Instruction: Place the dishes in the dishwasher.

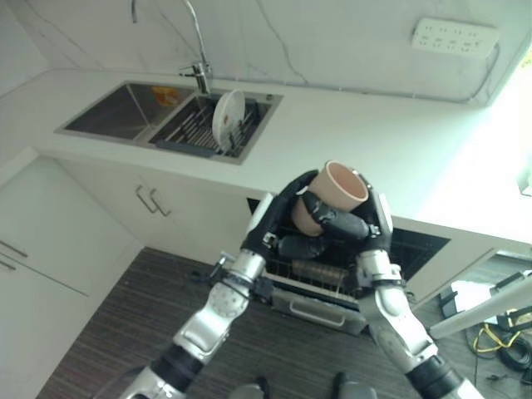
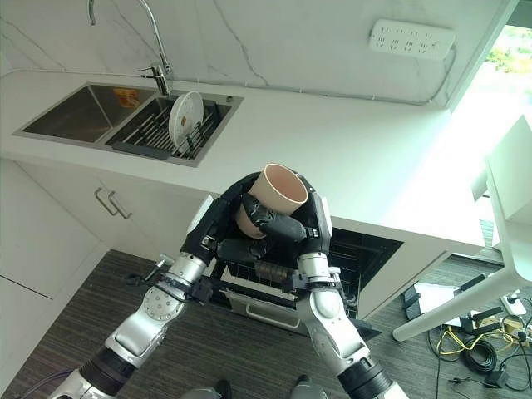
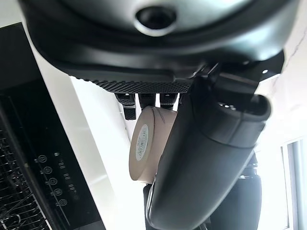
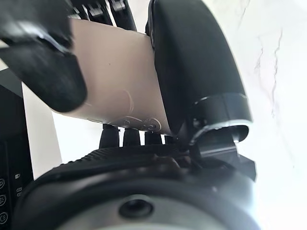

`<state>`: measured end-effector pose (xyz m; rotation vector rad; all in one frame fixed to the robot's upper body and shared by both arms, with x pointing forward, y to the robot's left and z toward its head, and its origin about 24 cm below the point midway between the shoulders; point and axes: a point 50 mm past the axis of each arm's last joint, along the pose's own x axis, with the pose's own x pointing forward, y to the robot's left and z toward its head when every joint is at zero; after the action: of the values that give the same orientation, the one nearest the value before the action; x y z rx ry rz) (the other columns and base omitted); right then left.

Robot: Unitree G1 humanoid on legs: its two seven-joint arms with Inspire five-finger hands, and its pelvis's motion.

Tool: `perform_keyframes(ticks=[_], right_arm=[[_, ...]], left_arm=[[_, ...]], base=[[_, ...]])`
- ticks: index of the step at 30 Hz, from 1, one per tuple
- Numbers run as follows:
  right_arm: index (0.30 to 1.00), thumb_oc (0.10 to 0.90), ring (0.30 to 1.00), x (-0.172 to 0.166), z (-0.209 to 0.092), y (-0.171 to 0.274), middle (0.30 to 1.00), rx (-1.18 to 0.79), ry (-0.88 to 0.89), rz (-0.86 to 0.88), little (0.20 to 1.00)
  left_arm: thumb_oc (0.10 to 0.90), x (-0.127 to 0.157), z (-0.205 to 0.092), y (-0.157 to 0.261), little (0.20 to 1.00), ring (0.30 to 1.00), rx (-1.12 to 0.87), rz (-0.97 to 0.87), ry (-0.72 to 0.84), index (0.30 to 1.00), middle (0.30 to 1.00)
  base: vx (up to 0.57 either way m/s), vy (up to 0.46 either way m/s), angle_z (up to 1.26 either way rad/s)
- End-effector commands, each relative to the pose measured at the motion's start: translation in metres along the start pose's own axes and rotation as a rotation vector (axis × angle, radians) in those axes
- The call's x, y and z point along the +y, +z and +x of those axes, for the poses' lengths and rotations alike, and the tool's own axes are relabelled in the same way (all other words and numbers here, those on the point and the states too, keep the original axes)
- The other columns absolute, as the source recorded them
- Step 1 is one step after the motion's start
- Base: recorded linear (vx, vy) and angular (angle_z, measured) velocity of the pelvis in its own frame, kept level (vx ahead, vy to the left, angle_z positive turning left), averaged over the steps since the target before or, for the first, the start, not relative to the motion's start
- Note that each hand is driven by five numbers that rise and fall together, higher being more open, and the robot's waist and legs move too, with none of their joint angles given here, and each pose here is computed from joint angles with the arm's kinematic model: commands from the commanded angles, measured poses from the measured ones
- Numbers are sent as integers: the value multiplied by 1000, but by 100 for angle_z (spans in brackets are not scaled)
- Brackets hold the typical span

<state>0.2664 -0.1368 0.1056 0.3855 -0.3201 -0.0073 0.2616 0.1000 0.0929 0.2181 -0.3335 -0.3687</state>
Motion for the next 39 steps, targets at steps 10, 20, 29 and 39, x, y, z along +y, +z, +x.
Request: perform_keyframes(ticks=[10, 20, 29, 39], right_arm=[[300, 400, 300, -49, 16, 98, 300, -513, -166, 151, 300], [300, 400, 300, -42, 16, 87, 300, -404, -33, 88, 300], [300, 400, 300, -37, 11, 37, 300, -28, 175, -7, 300], [300, 400, 300, -35, 7, 2, 300, 227, 422, -215, 300]], left_arm=[[800, 65, -25, 36, 900, 900, -172, 130, 87, 900, 900], [800, 115, -51, 45, 900, 900, -156, 123, 146, 900, 900], [800, 89, -50, 10, 900, 900, 80, 313, -119, 900, 900], [800, 85, -39, -7, 900, 900, 188, 571, -301, 900, 900]], base=[[0, 1, 0], [2, 20, 1], [22, 1, 2], [57, -5, 0]])
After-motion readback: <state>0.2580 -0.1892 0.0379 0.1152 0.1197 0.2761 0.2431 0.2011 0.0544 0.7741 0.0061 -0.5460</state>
